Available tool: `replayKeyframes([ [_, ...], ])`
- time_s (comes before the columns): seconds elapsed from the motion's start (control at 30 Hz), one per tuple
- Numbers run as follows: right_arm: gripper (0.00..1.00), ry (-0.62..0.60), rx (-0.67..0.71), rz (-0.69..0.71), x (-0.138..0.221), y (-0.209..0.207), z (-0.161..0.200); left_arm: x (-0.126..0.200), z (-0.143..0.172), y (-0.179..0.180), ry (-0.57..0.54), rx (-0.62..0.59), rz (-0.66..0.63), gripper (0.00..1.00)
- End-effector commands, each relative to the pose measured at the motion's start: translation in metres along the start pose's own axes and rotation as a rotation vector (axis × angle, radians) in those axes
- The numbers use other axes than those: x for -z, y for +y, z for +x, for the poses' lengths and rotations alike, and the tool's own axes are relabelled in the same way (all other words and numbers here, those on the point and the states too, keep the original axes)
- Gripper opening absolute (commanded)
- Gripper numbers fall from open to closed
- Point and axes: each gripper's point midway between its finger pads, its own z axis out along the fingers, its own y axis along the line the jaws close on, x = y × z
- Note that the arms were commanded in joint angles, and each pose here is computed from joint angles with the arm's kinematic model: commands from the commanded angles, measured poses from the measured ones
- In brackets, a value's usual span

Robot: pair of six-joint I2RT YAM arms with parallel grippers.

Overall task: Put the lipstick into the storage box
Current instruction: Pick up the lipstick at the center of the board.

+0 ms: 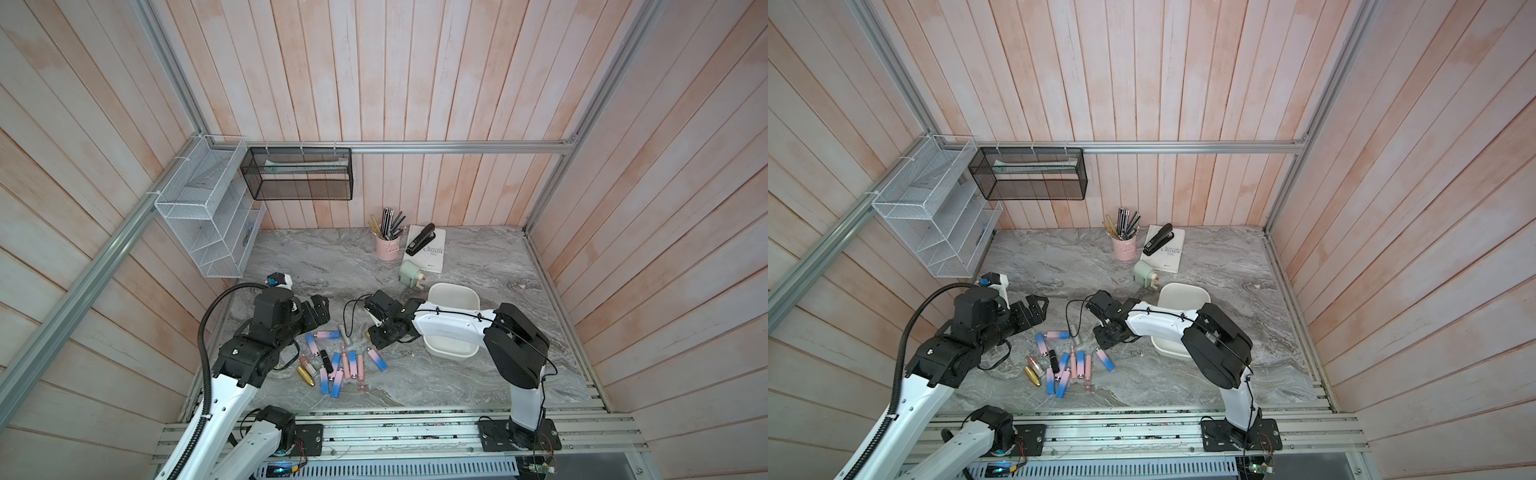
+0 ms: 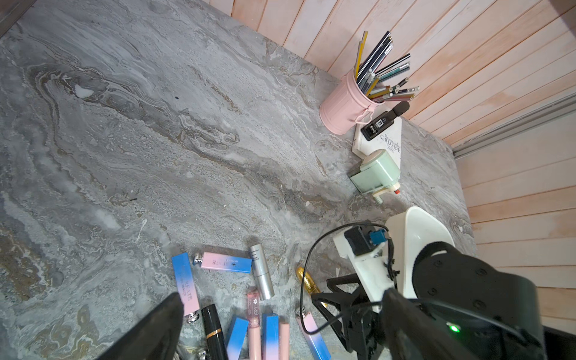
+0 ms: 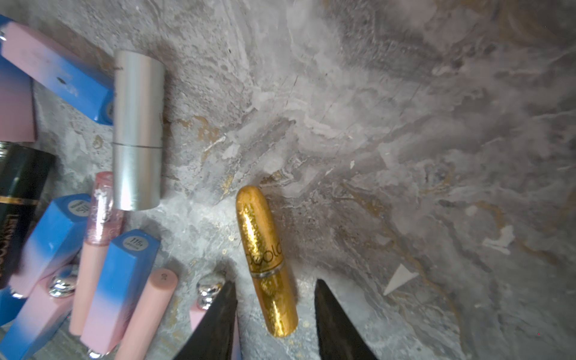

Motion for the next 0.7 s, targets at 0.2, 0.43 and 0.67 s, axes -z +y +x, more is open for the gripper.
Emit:
replayKeyframes([
  [0.2,0.31,0.042,-0.007,0.013,-0.022,0.000,0.011,0.013,0.012,0.008,0.015,-0.007,-0.005,1.00],
  [0.43,0.20,0.015,-0.030,0.038,-0.012,-0.004,0.006,0.010,0.010,0.006,0.015,-0.016,0.000,1.00],
  [0.67,0.18,-0.039,-0.054,0.063,0.023,-0.006,-0.007,-0.004,0.008,0.001,0.027,-0.021,0.014,1.00],
])
